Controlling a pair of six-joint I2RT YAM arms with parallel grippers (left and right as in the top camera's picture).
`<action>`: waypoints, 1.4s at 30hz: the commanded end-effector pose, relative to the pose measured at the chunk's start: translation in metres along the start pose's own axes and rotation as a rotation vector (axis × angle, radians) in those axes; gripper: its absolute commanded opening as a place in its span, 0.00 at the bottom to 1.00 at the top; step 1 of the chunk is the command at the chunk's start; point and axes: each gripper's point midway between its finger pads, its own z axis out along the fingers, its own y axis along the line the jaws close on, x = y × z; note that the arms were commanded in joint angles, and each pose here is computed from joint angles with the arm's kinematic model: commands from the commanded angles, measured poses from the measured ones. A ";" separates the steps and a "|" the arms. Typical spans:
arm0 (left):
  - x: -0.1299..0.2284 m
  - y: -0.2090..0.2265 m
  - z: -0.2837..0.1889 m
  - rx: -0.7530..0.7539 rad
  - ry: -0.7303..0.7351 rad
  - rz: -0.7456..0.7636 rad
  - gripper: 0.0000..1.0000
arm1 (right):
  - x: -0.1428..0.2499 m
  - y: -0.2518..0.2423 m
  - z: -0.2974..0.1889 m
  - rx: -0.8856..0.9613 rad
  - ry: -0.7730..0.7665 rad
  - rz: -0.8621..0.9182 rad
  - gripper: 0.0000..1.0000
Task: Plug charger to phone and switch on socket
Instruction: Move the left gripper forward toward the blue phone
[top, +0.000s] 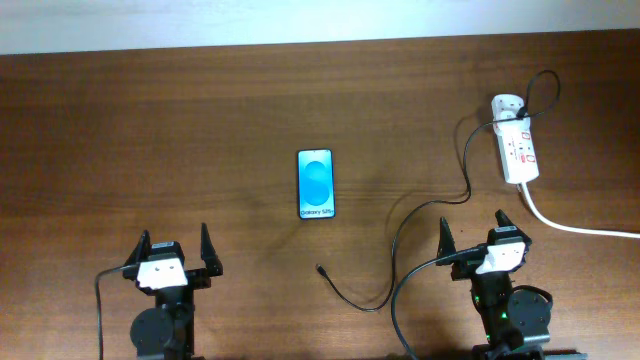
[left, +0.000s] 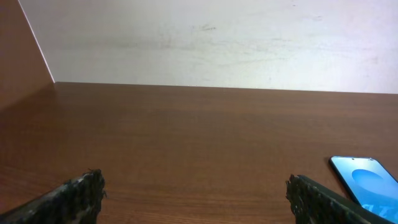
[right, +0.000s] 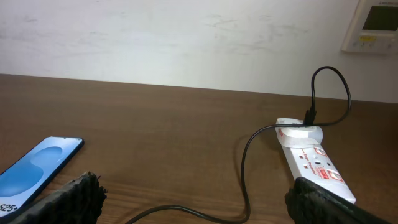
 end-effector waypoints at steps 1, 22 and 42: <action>0.001 -0.001 0.000 0.008 0.003 0.019 0.99 | 0.002 -0.001 0.000 0.006 0.003 0.004 0.98; 0.001 -0.001 0.000 0.008 0.003 0.019 0.99 | 0.002 -0.001 0.000 0.006 0.003 0.004 0.98; -0.233 -0.056 -0.104 0.347 -0.798 0.120 0.99 | 0.002 -0.001 0.000 0.006 0.003 0.004 0.98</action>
